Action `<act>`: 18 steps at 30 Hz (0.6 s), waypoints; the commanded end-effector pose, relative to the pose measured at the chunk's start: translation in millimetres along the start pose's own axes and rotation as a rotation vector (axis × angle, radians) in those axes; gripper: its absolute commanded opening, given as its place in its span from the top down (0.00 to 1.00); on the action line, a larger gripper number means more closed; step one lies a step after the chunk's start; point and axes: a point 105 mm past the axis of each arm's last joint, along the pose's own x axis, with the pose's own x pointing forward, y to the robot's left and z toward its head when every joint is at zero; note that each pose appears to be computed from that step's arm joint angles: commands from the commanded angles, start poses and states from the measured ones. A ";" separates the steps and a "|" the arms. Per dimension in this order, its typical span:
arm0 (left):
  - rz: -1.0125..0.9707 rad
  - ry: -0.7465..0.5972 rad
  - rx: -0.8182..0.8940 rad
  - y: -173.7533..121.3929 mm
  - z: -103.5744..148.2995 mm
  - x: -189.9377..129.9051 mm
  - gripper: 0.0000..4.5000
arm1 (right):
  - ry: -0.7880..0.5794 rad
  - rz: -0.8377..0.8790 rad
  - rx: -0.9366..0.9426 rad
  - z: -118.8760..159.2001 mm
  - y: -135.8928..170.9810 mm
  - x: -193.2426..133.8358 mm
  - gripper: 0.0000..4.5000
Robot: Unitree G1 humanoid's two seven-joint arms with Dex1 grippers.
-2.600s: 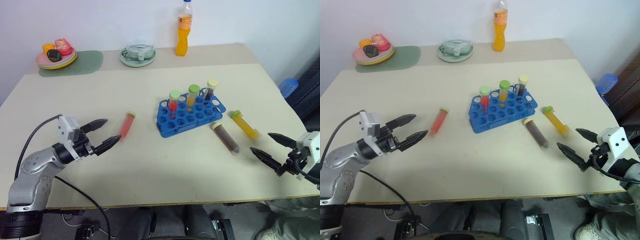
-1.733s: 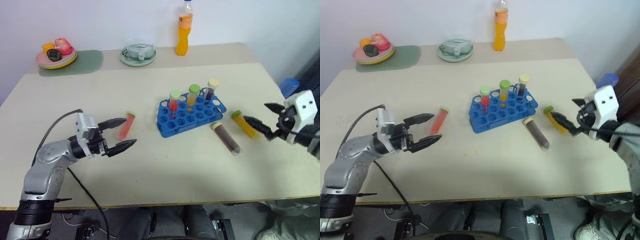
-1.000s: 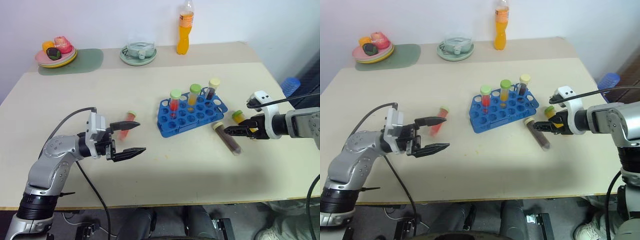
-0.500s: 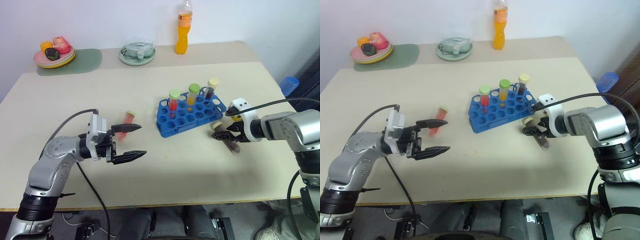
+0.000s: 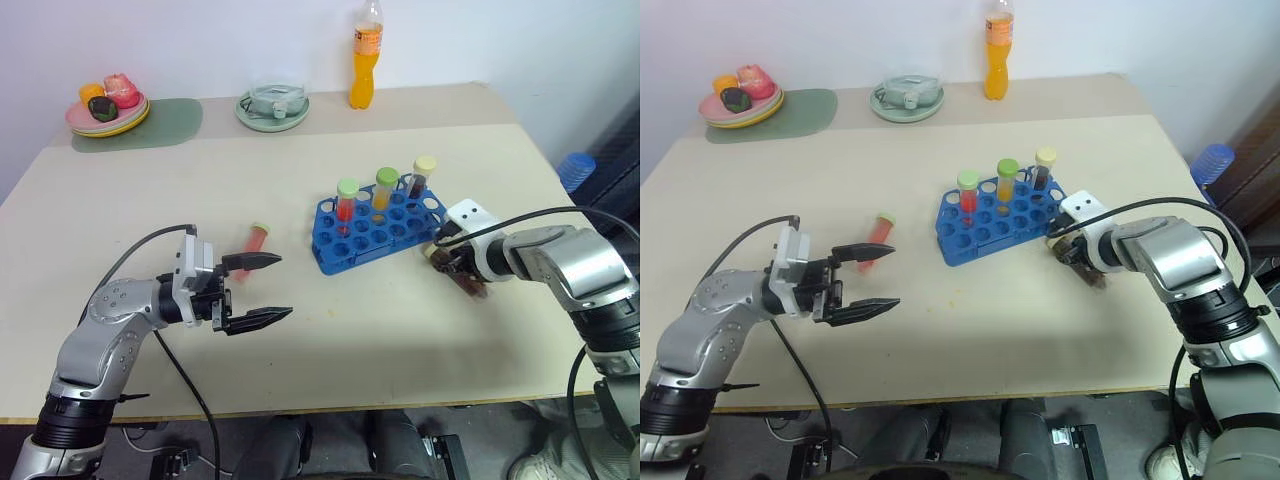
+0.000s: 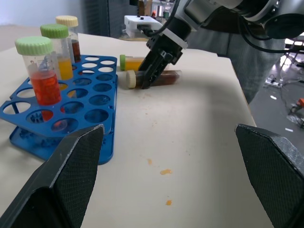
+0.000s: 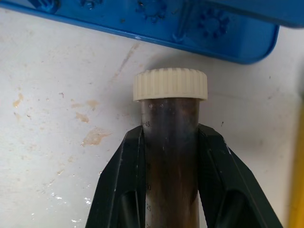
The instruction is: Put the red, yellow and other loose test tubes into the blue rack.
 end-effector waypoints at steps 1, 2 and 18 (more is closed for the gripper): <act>0.001 -0.004 0.041 -1.8 5.7 -0.8 0.00 | -0.042 0.007 -0.095 8.7 6.5 -3.7 0.82; 0.004 -0.005 0.041 -1.7 5.7 -1.1 0.00 | -0.054 0.014 -0.113 10.4 8.1 -6.3 0.82; 0.085 -0.047 0.041 8.4 2.4 -3.9 0.00 | -1.082 0.209 -0.172 104.9 42.5 -92.6 0.82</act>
